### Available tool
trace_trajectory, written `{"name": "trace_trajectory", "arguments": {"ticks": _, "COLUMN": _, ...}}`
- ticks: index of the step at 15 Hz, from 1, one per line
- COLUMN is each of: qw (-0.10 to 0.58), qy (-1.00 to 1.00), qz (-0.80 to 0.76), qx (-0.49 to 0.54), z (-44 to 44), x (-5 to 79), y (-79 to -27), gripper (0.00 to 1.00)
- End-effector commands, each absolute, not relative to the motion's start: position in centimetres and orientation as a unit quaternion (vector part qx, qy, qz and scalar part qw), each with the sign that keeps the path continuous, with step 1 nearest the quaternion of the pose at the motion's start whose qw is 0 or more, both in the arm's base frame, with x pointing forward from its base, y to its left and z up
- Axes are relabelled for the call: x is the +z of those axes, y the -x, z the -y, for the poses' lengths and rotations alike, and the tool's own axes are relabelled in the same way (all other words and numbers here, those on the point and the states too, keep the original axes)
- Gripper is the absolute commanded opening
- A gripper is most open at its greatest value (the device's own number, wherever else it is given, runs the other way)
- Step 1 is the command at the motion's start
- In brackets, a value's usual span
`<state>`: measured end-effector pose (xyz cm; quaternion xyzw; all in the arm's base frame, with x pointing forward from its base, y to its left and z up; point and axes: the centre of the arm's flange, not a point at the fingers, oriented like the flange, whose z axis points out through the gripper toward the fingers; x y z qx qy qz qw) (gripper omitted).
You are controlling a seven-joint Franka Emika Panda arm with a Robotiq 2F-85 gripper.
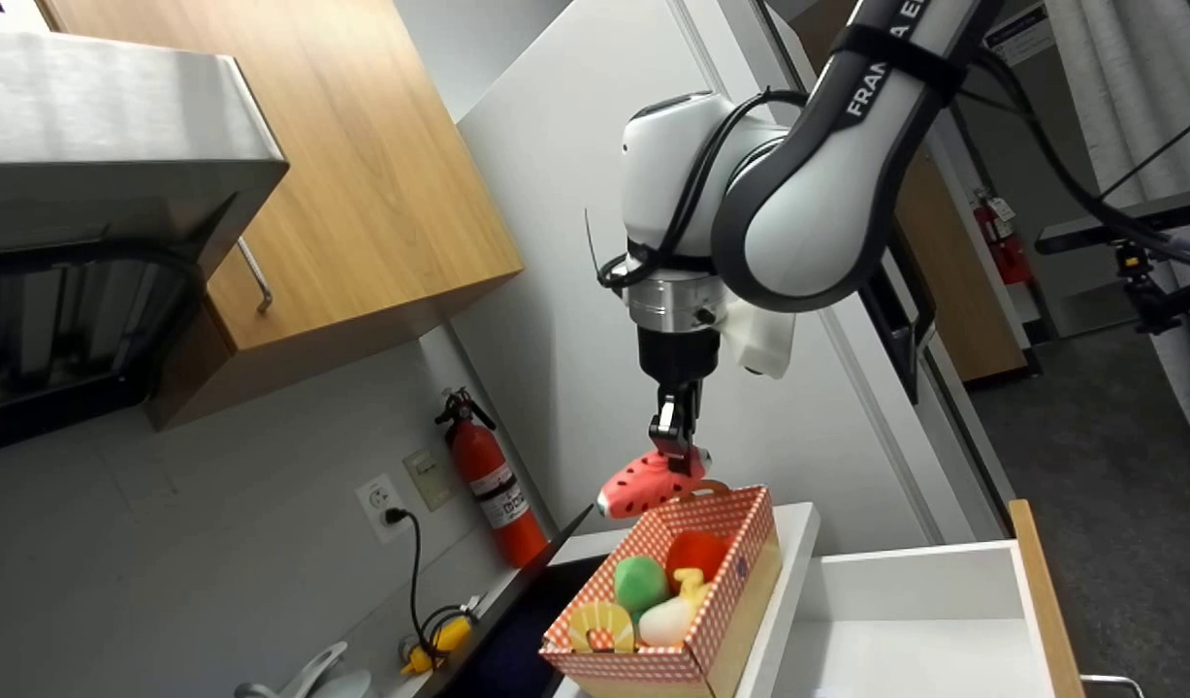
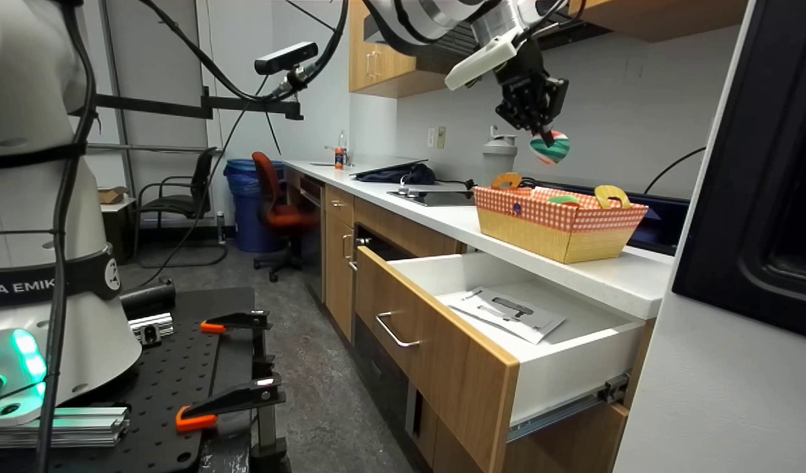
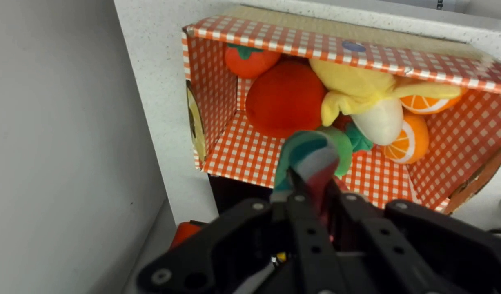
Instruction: Put the watermelon plush toy in the drawer
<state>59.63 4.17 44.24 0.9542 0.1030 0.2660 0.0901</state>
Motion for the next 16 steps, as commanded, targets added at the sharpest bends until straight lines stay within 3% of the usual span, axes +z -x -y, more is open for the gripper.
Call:
{"name": "trace_trajectory", "arguments": {"ticks": 1, "qw": 0.092, "qy": -0.958, "qz": -0.080, "qx": 0.258, "z": -3.3, "x": 46.3, "y": -55.8, "gripper": 0.03}}
{"name": "trace_trajectory", "arguments": {"ticks": 9, "qw": 0.099, "qy": -0.980, "qz": -0.064, "qx": 0.161, "z": -1.6, "x": 46.7, "y": -50.8, "gripper": 0.03}}
{"name": "trace_trajectory", "arguments": {"ticks": 16, "qw": 0.090, "qy": -0.990, "qz": -0.085, "qx": 0.074, "z": -2.8, "x": 42.3, "y": -50.6, "gripper": 0.03}}
